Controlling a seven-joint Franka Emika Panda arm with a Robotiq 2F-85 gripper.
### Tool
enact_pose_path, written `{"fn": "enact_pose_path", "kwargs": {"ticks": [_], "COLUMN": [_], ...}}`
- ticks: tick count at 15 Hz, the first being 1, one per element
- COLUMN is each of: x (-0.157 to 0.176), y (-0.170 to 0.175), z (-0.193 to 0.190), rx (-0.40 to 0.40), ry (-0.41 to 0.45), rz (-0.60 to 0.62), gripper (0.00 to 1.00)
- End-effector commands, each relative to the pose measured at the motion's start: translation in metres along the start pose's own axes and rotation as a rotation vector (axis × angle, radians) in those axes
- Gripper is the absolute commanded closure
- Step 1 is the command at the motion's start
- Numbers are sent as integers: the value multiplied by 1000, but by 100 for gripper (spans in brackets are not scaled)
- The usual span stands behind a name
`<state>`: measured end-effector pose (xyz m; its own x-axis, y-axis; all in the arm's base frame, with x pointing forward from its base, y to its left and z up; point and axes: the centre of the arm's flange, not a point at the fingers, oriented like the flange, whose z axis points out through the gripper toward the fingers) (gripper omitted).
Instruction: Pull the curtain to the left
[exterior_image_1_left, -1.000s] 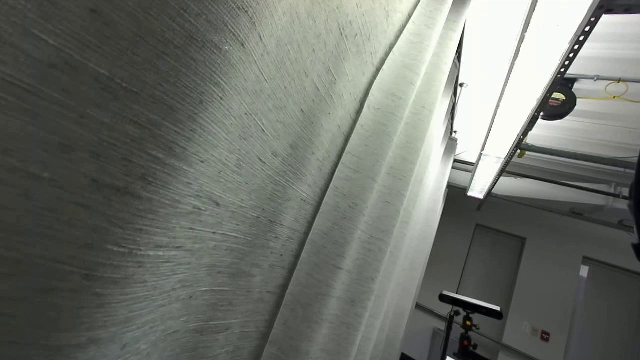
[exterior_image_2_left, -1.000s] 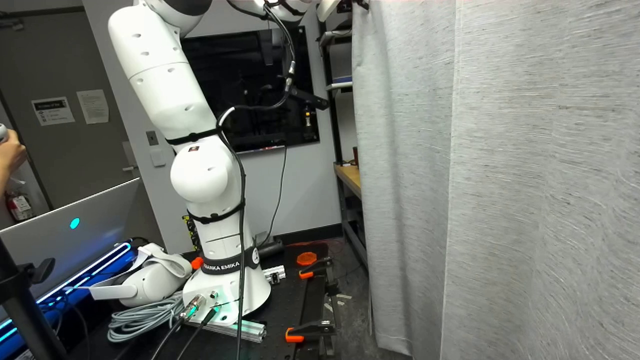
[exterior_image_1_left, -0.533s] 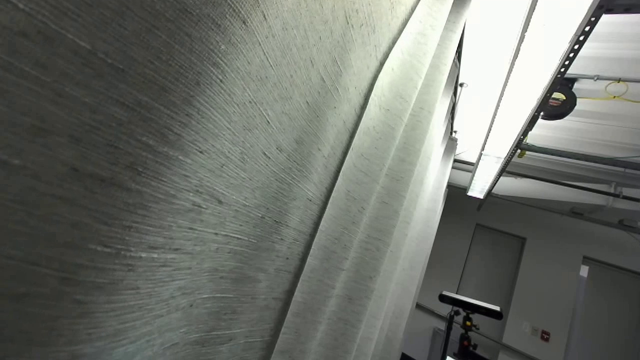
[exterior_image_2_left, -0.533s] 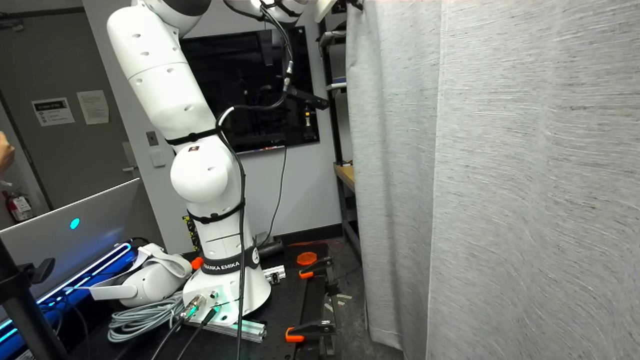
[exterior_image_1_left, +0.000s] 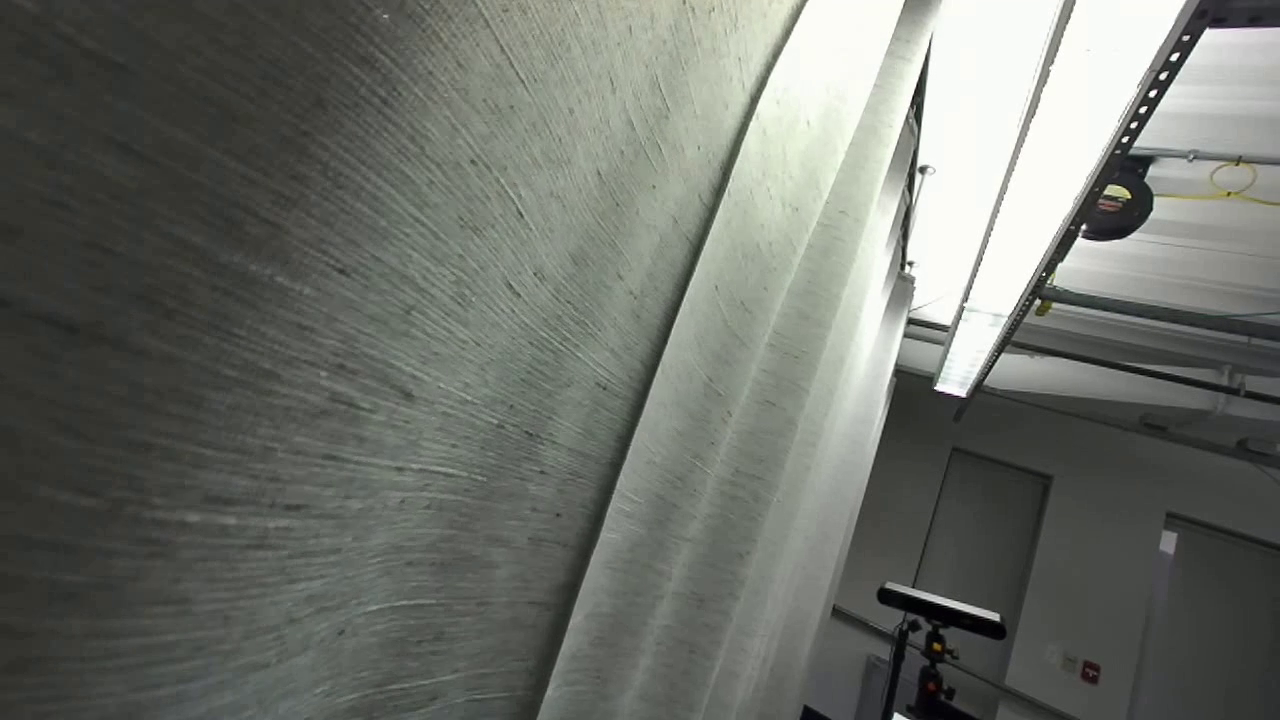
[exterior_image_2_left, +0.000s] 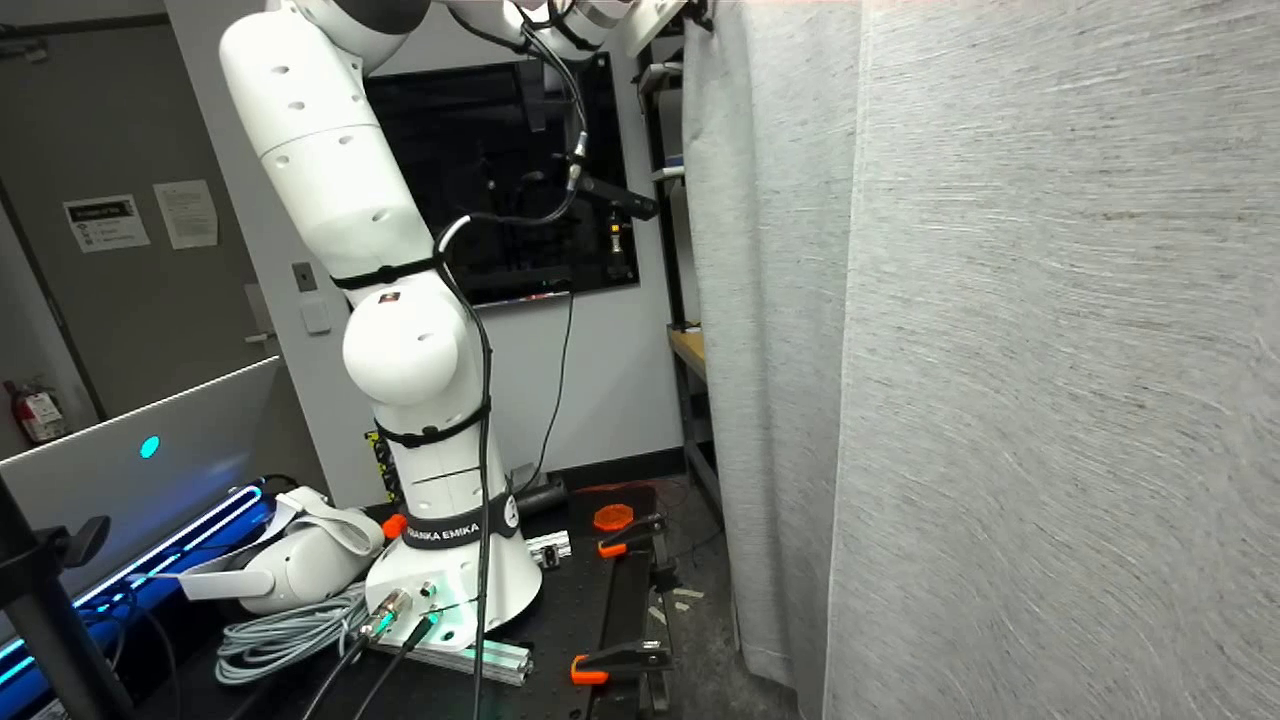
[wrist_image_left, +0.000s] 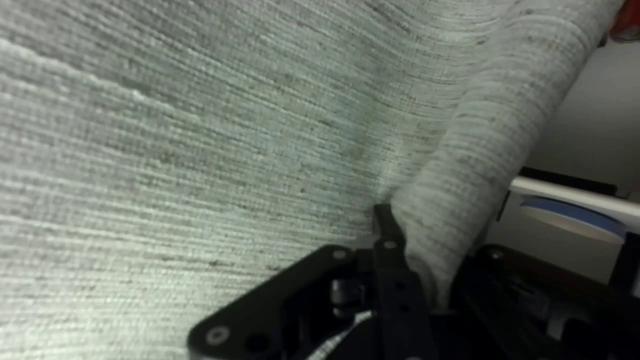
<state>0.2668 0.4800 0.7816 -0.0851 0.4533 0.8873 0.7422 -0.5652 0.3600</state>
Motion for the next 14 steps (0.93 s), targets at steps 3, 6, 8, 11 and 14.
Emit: {"fn": "enact_pose_path", "kwargs": {"ticks": [3, 6, 8, 11, 14], "x": [-45, -45, -46, -47, -48], "y": [-64, -68, -68, -67, -66], "z": [40, 42, 42, 43, 44], "rx": [188, 181, 166, 146, 121], "ry": [10, 17, 9, 0, -6], "rz": [29, 26, 19, 3, -28], "gripper": [100, 100, 100, 100, 100]}}
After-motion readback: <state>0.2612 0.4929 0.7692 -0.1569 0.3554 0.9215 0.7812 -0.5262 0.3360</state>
